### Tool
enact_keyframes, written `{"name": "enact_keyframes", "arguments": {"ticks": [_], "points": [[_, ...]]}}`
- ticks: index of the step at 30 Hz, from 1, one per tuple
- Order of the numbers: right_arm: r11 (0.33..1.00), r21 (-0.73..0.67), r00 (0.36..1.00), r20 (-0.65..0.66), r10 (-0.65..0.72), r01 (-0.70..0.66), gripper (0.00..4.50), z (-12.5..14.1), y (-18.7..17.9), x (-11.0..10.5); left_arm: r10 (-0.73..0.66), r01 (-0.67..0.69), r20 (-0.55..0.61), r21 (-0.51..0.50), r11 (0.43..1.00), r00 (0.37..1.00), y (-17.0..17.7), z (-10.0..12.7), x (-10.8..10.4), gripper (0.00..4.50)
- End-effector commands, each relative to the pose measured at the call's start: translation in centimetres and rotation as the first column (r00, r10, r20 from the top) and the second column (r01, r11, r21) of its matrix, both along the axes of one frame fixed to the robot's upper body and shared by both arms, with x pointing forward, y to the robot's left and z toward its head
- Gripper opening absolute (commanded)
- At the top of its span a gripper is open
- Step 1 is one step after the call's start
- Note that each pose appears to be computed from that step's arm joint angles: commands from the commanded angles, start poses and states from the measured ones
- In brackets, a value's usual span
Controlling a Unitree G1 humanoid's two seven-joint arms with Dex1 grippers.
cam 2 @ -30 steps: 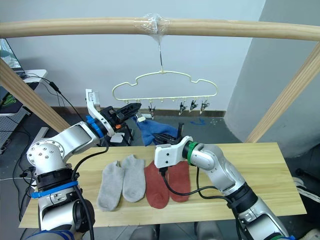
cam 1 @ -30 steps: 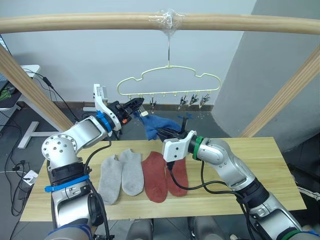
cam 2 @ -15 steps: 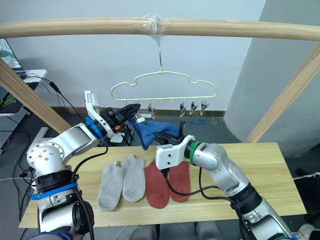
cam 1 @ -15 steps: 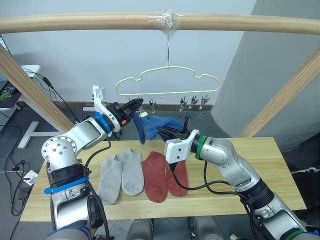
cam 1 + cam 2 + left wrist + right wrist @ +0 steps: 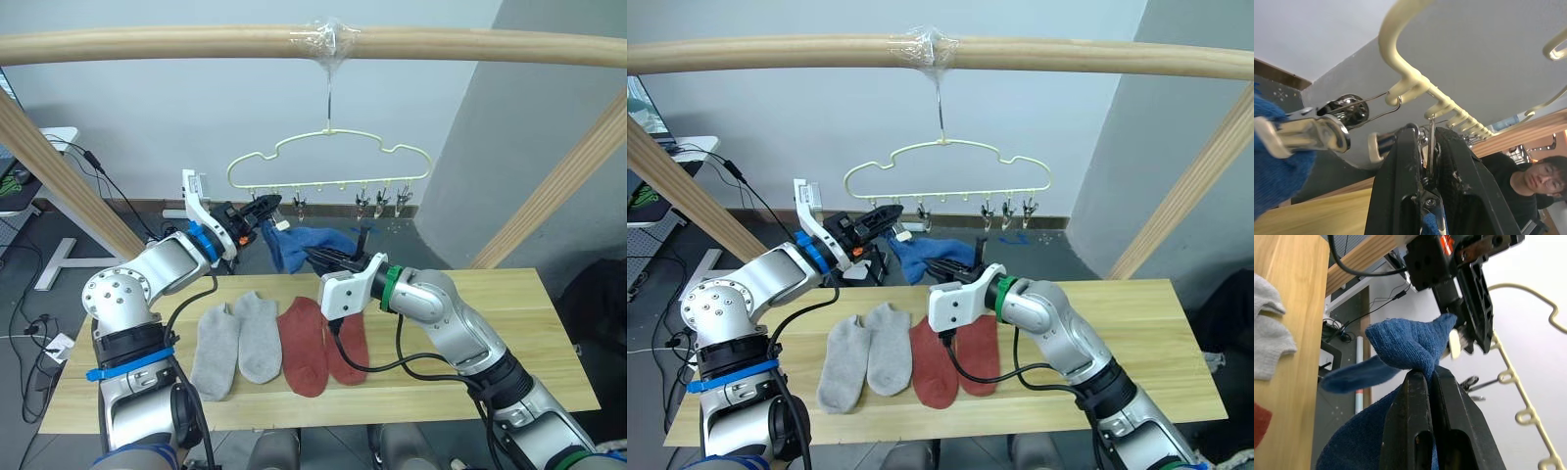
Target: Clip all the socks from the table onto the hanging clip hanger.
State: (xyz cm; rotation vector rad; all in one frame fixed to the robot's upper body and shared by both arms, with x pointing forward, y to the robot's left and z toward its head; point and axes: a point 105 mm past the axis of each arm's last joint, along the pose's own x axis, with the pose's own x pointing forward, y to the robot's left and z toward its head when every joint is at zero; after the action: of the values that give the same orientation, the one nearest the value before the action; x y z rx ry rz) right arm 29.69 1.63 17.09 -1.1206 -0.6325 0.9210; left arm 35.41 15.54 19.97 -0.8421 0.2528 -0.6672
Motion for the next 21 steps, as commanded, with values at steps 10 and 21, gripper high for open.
{"name": "enact_keyframes", "arguments": {"ticks": [10,21], "points": [[0.999,0.029,0.996,0.077,-0.033,0.031,0.02,1.4,0.3,0.81,-0.016,0.015,0.073,0.015,1.0,0.997,-0.21,1.59,-0.41,0.21],[0.999,0.023,0.997,0.063,-0.038,0.037,0.0,1.04,0.17,0.96,-0.016,0.016,0.094,0.007,1.0,0.995,-0.12,1.88,-0.52,3.02]]}}
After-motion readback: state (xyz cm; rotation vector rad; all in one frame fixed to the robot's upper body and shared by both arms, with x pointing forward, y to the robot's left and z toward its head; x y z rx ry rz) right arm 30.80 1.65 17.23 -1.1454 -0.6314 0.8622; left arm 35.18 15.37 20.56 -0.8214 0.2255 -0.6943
